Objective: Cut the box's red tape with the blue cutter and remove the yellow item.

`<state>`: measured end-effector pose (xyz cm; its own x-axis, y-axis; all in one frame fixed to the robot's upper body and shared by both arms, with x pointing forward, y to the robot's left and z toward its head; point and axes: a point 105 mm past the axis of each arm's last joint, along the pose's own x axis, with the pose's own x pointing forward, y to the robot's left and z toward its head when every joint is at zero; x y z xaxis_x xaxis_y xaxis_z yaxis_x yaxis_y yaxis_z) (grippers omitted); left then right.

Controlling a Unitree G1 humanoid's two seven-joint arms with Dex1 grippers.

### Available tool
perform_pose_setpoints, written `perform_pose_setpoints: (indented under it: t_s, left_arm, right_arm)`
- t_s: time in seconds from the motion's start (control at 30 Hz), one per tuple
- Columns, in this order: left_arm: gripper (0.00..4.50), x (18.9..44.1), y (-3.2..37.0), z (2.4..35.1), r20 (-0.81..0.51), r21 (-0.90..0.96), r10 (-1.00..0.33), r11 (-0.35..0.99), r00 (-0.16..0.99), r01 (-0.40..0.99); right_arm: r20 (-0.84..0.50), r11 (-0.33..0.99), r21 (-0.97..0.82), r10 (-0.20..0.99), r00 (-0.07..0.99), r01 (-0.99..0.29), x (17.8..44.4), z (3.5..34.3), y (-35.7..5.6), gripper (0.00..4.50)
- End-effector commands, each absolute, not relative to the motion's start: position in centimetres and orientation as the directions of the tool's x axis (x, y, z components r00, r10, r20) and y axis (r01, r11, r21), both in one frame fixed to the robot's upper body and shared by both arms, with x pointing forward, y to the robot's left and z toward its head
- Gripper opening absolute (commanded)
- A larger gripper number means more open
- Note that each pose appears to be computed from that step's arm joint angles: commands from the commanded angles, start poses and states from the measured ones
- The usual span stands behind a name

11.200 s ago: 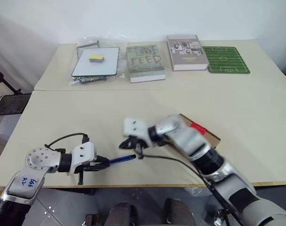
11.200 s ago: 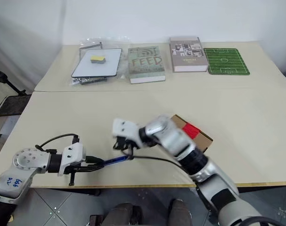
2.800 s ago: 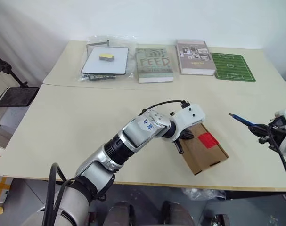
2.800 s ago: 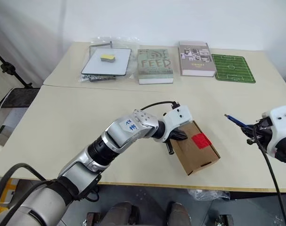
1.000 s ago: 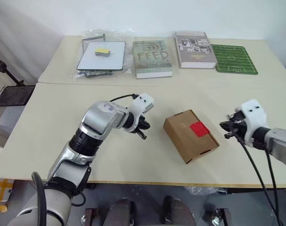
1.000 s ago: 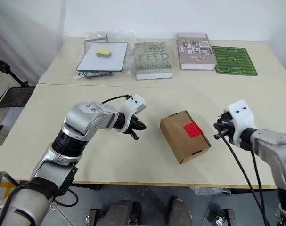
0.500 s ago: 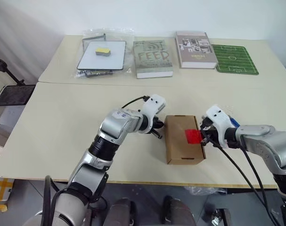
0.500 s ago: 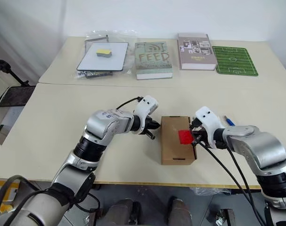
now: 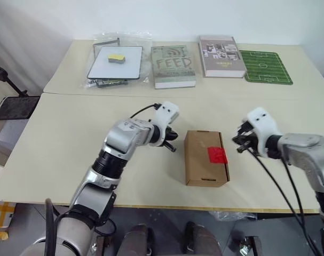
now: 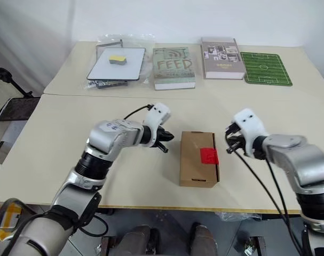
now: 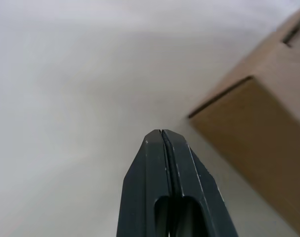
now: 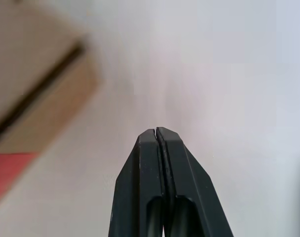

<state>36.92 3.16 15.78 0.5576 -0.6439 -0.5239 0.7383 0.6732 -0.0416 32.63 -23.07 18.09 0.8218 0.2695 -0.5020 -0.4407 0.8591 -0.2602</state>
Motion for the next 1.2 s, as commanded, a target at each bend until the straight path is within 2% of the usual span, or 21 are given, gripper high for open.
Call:
perform_pose_setpoints:
  t_s: [0.03,0.27,0.4,0.43,0.7,0.97,1.2]
  left_arm:
    - [0.0,35.6,2.6,19.5,-0.392,-0.077,-0.771,0.571,0.502,0.818]
    - [0.0,31.6,0.6,22.6,-0.291,-0.16,-0.922,0.312,0.257,0.937]
    - [0.0,30.6,-0.8,21.5,-0.341,-0.148,-0.922,0.246,0.184,0.958]
    - [0.0,30.6,-1.1,20.8,-0.369,-0.14,-0.912,0.244,0.178,0.96]
    - [0.0,30.7,-1.6,16.7,-0.553,-0.038,-0.818,0.215,0.159,0.976]
    - [0.0,30.6,-2.2,15.1,-0.601,-0.002,-0.787,0.173,0.137,0.985]
    - [0.0,30.8,-2.0,14.8,-0.613,0.007,-0.779,0.163,0.133,0.987]
  right_arm:
    - [-0.455,0.841,-0.258,0.329,0.828,-0.476,30.9,20.9,-22.7,0.6]
    - [-0.493,0.781,-0.173,0.46,0.739,-0.601,27.7,21.8,-20.2,2.97]
    - [-0.527,0.764,-0.143,0.479,0.702,-0.629,27.1,21.2,-19.2,4.3]
    - [-0.54,0.761,-0.141,0.477,0.693,-0.633,27.0,20.7,-19.0,4.47]
    - [-0.618,0.767,-0.147,0.422,0.664,-0.624,26.4,18.4,-19.8,4.47]
    - [-0.671,0.752,-0.16,0.392,0.629,-0.639,26.6,16.4,-20.3,4.47]
    - [-0.742,0.713,-0.237,0.306,0.596,-0.66,26.7,14.1,-22.1,4.47]
